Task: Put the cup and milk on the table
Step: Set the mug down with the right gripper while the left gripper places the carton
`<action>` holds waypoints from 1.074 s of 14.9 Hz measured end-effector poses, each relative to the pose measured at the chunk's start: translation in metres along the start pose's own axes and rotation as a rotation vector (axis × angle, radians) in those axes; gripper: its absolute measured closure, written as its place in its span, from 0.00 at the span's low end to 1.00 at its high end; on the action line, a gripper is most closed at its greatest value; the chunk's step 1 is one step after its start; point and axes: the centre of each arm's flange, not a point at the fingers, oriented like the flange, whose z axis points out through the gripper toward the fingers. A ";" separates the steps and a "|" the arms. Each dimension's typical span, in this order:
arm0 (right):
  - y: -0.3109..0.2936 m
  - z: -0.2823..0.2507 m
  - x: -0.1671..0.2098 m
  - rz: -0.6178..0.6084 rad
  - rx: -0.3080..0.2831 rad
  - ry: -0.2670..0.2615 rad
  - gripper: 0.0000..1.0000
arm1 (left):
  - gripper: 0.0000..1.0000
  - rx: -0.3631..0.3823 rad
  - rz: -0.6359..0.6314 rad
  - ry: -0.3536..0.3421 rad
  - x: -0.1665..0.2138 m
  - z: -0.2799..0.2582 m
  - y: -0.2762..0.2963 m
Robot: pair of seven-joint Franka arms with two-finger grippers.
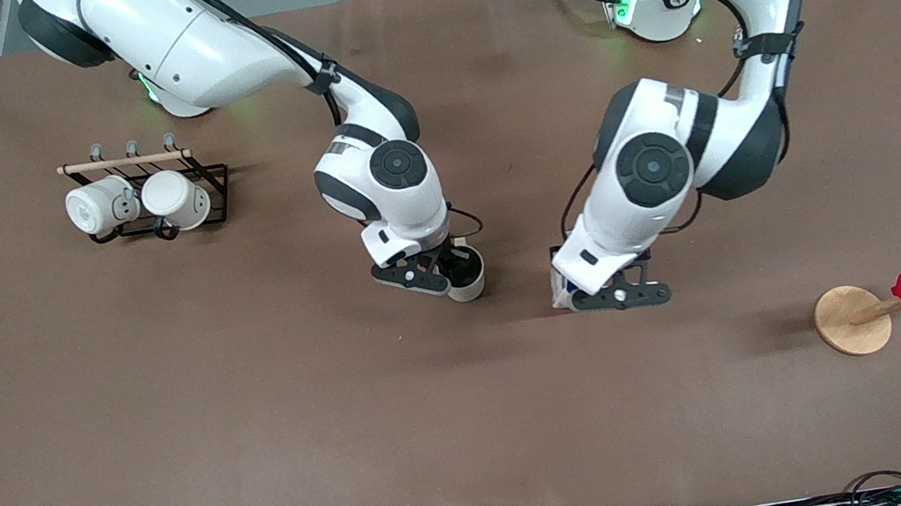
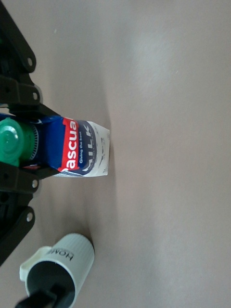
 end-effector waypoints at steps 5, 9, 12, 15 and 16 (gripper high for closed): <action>0.004 -0.027 0.026 0.021 -0.012 0.026 0.15 | 0.60 -0.014 -0.052 0.018 -0.028 0.013 0.065; 0.050 -0.126 0.095 -0.023 -0.087 0.093 0.00 | 0.60 -0.023 -0.063 0.014 -0.031 0.017 0.071; 0.101 -0.198 0.145 -0.056 -0.107 0.135 0.00 | 0.60 -0.022 -0.062 0.002 -0.032 0.025 0.074; 0.163 -0.256 0.188 -0.067 -0.109 0.101 0.00 | 0.60 -0.014 -0.046 -0.012 -0.036 0.035 0.079; 0.192 -0.274 0.206 -0.074 -0.112 0.088 0.00 | 0.60 -0.009 -0.039 -0.020 -0.040 0.040 0.083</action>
